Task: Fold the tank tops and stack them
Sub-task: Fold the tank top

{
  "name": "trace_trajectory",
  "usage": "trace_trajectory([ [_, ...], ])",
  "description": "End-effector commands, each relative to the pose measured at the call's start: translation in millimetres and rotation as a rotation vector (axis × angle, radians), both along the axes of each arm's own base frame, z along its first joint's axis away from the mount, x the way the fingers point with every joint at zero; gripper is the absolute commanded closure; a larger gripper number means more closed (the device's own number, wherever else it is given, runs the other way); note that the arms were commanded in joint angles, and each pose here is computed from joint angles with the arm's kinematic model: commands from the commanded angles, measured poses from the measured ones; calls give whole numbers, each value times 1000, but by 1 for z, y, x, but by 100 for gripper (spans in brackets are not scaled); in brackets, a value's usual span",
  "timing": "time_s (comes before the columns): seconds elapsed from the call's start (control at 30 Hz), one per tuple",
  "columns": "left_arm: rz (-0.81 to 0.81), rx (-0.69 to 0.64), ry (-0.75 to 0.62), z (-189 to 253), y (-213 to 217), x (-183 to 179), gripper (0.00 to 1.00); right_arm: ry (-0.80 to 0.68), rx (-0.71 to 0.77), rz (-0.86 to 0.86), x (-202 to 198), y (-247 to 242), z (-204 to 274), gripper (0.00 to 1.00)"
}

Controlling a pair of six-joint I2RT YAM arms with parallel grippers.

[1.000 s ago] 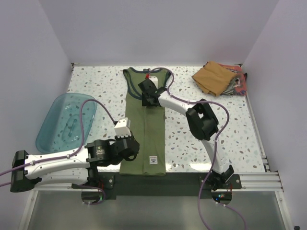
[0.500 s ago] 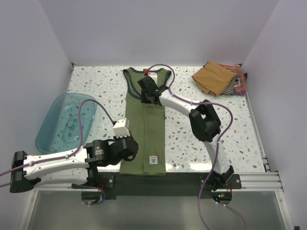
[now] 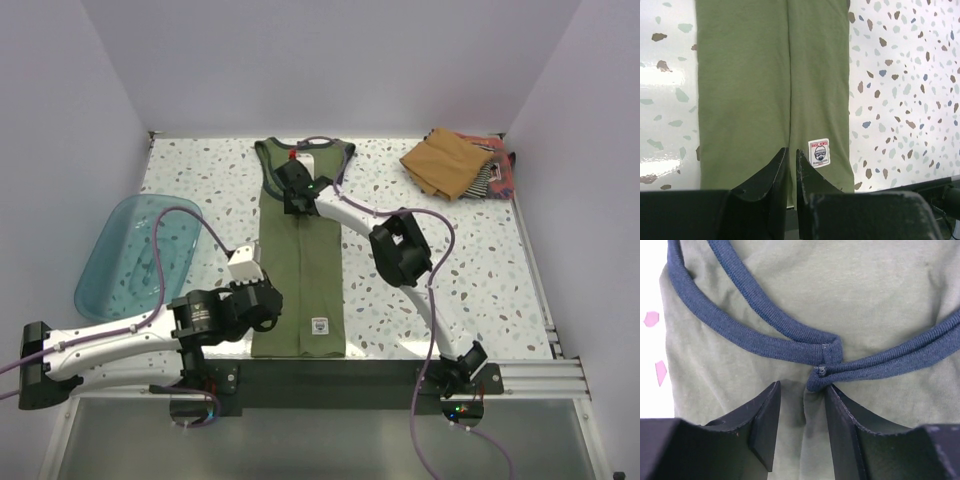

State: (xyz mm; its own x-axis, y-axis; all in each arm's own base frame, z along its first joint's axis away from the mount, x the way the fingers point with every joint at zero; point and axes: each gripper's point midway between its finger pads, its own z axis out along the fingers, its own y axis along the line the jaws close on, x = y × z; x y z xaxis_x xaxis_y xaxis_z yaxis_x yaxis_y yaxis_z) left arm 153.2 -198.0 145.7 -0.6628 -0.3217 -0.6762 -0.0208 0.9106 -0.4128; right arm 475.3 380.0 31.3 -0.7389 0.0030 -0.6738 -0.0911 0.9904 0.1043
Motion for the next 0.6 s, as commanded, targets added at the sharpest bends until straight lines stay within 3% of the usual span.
trace_trajectory([
  [0.0, 36, 15, -41, 4, 9, 12, 84, 26, -36, -38, 26, -27, -26, 55],
  [0.13, 63, 37, -36, 0, 14, 27, 83, -4, 38, -38, 59, -29, -14, 53],
  [0.33, 57, 38, -5, -15, 12, 53, 80, -72, 159, 18, 99, -33, -7, 37],
  [0.57, 67, 72, 60, -35, 18, 65, 73, -168, 280, 88, 101, -23, 71, 22],
])
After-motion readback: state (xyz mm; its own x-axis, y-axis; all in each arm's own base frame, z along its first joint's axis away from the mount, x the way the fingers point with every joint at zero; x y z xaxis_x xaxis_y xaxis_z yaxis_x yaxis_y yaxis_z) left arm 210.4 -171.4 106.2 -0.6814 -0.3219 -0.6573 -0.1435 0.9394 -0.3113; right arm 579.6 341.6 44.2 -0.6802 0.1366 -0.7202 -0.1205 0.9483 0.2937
